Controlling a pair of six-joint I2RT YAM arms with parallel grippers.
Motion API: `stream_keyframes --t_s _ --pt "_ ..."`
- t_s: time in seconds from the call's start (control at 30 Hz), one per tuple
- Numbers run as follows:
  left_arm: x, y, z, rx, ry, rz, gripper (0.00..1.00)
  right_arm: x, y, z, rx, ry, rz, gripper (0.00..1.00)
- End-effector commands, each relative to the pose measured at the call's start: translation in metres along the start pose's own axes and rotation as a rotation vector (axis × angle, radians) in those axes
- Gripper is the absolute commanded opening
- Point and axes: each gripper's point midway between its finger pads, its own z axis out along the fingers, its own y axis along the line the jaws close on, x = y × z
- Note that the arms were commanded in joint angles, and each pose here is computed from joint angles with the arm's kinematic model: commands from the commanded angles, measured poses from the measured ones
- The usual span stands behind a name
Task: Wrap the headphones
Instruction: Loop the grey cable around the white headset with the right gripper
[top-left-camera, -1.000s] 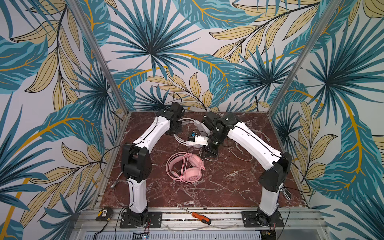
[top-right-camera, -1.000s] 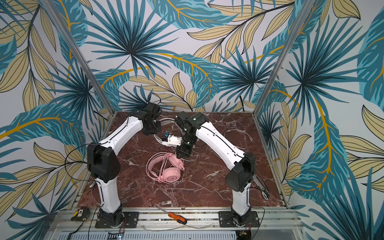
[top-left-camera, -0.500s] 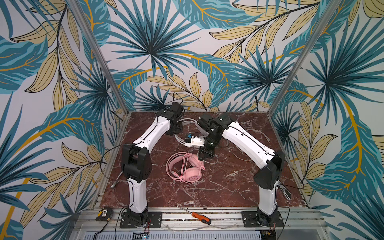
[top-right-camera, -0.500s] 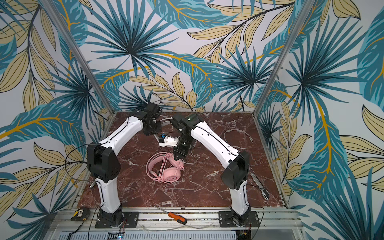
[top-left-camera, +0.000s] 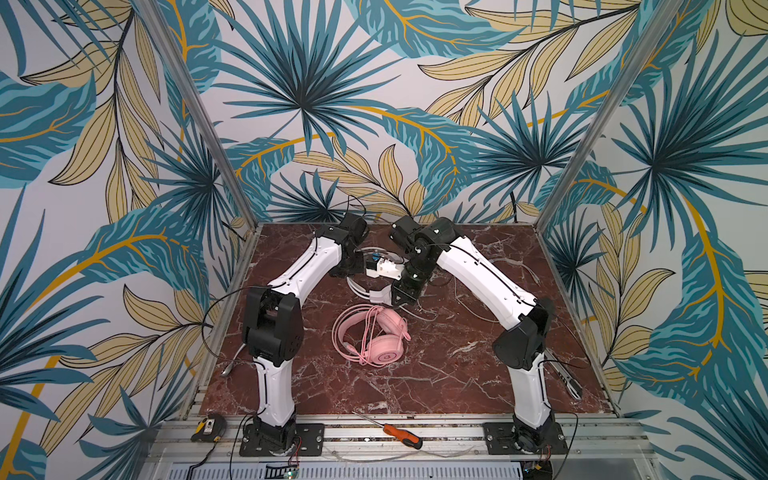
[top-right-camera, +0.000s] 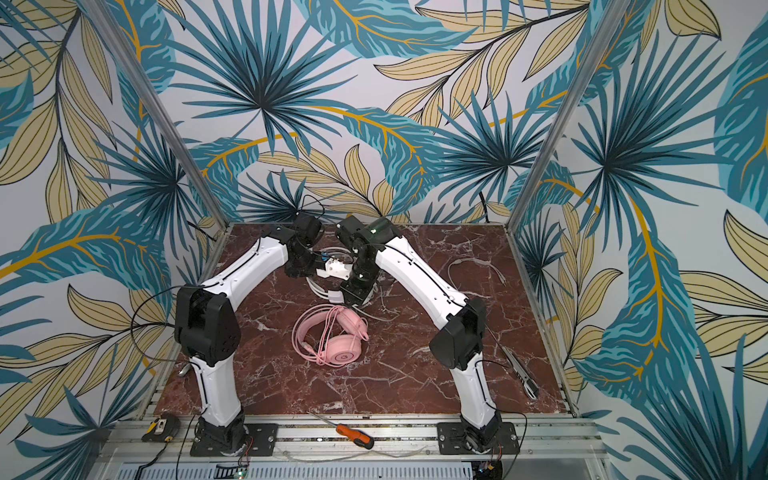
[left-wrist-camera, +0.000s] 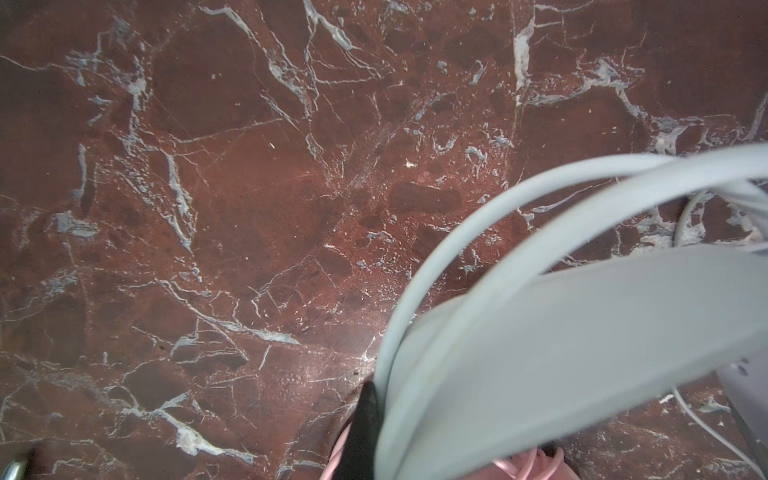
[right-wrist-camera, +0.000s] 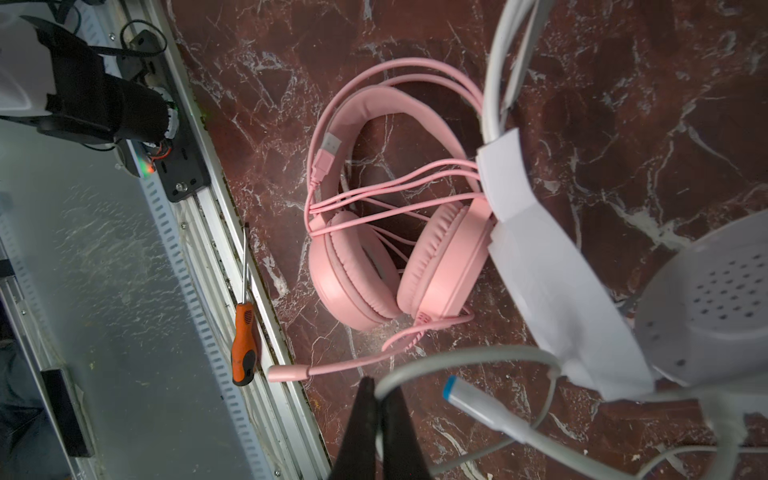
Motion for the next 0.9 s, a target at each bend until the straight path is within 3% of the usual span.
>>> stream_keyframes --t_s 0.0,0.27,0.5,0.73,0.87 --pt "-0.008 -0.012 -0.031 0.083 -0.067 0.018 0.0 -0.008 -0.018 -0.017 0.07 -0.069 0.056 0.0" --pt "-0.005 -0.012 -0.037 0.094 -0.077 0.119 0.0 0.006 -0.053 -0.031 0.185 -0.05 0.048 0.0" --pt "0.002 -0.032 -0.043 0.204 -0.051 0.218 0.0 0.009 -0.089 -0.039 0.289 -0.064 0.007 0.0" --pt "0.004 -0.039 -0.042 0.221 -0.048 0.265 0.0 -0.004 -0.094 -0.044 0.28 -0.125 -0.088 0.0" --pt "0.004 -0.044 -0.041 0.229 -0.045 0.277 0.0 -0.017 -0.08 -0.043 0.188 -0.186 -0.155 0.0"
